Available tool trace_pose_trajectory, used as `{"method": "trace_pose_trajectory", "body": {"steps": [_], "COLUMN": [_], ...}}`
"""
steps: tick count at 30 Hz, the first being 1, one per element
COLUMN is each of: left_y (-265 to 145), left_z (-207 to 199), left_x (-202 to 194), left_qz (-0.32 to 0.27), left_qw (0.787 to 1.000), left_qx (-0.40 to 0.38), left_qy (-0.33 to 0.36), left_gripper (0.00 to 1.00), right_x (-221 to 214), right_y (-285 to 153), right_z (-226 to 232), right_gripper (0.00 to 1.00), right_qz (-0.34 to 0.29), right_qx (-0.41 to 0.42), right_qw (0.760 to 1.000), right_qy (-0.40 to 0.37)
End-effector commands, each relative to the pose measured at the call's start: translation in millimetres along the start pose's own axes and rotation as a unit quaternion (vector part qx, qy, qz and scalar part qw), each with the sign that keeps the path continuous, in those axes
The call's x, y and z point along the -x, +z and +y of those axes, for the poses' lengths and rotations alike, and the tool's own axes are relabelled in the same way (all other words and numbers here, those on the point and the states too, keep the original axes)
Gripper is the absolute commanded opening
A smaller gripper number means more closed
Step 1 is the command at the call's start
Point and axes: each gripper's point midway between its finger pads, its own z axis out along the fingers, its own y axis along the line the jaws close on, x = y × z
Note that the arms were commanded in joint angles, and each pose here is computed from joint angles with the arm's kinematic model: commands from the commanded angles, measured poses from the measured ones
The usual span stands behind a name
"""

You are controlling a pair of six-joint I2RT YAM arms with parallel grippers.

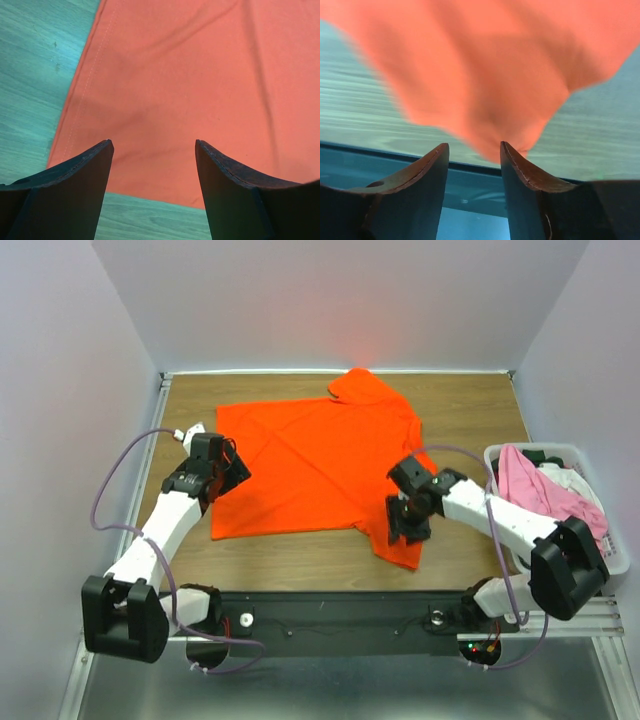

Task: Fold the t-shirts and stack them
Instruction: Flatten the tshirt out

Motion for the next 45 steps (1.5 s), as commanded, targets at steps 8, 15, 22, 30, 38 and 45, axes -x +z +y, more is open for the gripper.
{"method": "trace_pose_trajectory", "body": {"steps": [8, 15, 22, 30, 38, 45], "left_y": [54, 97, 110, 103, 84, 44], "left_z": [-54, -36, 1, 49, 40, -11], "left_x": [44, 2, -57, -73, -52, 8], "left_qz": [0.011, 0.084, 0.168, 0.191, 0.167, 0.092], "left_qw": [0.997, 0.993, 0.983, 0.978, 0.984, 0.996], "left_qx": [-0.018, 0.015, 0.045, 0.083, 0.058, -0.006], "left_qy": [0.068, 0.086, 0.066, 0.013, 0.01, 0.019], "left_gripper": [0.77, 0.65, 0.64, 0.63, 0.72, 0.88], "right_x": [219, 276, 281, 261, 262, 271], "right_y": [-62, -18, 10, 33, 18, -49], "right_z": [0, -43, -78, -111, -122, -91], "right_gripper": [0.54, 0.52, 0.5, 0.5, 0.5, 0.52], "right_qz": [-0.195, -0.184, -0.17, -0.147, -0.165, -0.238], "right_qx": [-0.048, -0.047, -0.045, -0.06, -0.054, -0.001], "right_qw": [0.979, 0.981, 0.982, 0.981, 0.975, 0.965], "right_qy": [-0.034, 0.024, 0.071, 0.114, 0.136, 0.108]}}
